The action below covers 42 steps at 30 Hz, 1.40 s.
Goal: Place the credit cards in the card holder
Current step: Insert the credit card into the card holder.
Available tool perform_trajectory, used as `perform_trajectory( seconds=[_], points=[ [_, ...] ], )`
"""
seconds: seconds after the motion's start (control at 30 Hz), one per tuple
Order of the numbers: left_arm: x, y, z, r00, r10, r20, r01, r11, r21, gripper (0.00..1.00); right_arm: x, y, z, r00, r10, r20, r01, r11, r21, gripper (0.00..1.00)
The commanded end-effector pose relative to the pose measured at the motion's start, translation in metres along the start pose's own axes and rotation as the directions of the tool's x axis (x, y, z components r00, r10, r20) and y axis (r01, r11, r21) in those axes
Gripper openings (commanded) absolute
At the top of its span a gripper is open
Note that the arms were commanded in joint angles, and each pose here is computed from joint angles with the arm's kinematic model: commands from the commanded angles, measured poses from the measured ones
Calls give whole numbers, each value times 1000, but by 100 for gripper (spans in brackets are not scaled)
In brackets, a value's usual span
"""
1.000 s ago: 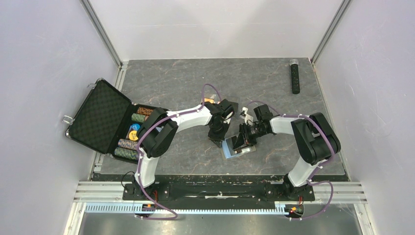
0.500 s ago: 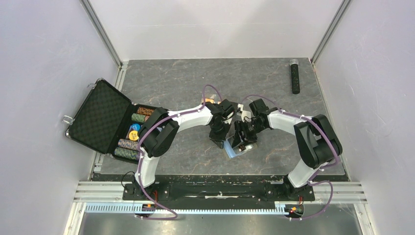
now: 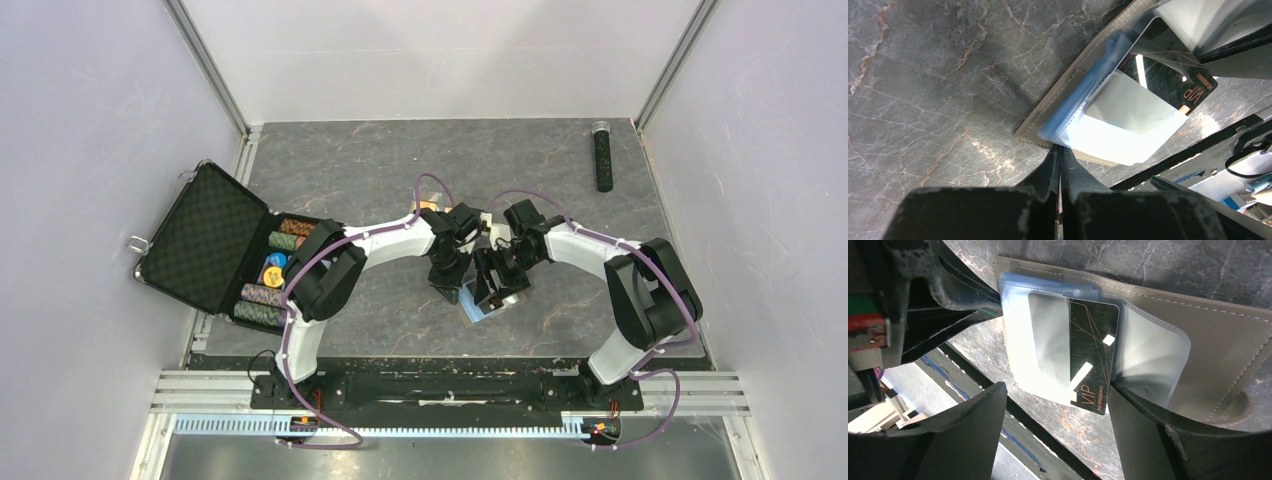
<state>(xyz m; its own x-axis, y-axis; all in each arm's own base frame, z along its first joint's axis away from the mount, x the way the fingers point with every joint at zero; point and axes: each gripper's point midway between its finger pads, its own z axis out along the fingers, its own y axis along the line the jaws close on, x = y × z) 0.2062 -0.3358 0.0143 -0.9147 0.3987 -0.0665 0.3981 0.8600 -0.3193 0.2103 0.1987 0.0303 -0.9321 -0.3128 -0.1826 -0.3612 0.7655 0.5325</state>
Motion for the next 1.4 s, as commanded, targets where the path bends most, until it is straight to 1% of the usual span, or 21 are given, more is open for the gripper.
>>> perform_trajectory(
  seconds=[0.0,0.07,0.17,0.33,0.43,0.53,0.73,0.83,1.0,1.17,1.3,1.37],
  points=[
    [12,13,24,999,21,-49,-24,998,-53,2,-3,-22,0,998,-61,-3,61,993,102,77],
    [12,13,24,999,21,-49,-24,998,-51,2,-3,-19,3,998,-66,-1,66,995,78,76],
    [12,13,24,999,20,-50,-23,998,-52,2,-4,-9,9,998,-57,7,57,998,10,72],
    [11,13,24,999,20,-47,-22,998,-52,2,-2,1,16,999,-42,4,42,997,-57,64],
    [10,13,24,999,21,-44,-23,998,-57,2,-4,9,17,999,-46,11,47,995,-89,57],
    [9,14,22,999,23,-35,-25,998,-64,2,-5,16,17,999,-45,12,46,992,-118,46],
    [3,17,18,1000,23,-9,-23,996,-84,2,-4,22,20,999,-42,7,43,987,-153,35],
    [1,19,17,1000,23,2,-23,995,-99,2,-5,26,19,999,-42,8,42,984,-174,31],
    [-6,27,14,1000,23,18,-20,990,-138,2,-6,31,22,1000,-26,11,28,977,-209,30],
    [-13,30,12,999,19,31,-15,990,-141,2,-6,33,23,1000,-24,11,26,974,-225,31],
    [-19,32,12,999,14,39,-9,990,-139,2,-9,43,21,999,-25,31,33,957,-288,35],
    [-24,31,10,999,15,49,-8,991,-132,2,-8,44,22,999,-21,26,28,955,-295,39]
  ],
)
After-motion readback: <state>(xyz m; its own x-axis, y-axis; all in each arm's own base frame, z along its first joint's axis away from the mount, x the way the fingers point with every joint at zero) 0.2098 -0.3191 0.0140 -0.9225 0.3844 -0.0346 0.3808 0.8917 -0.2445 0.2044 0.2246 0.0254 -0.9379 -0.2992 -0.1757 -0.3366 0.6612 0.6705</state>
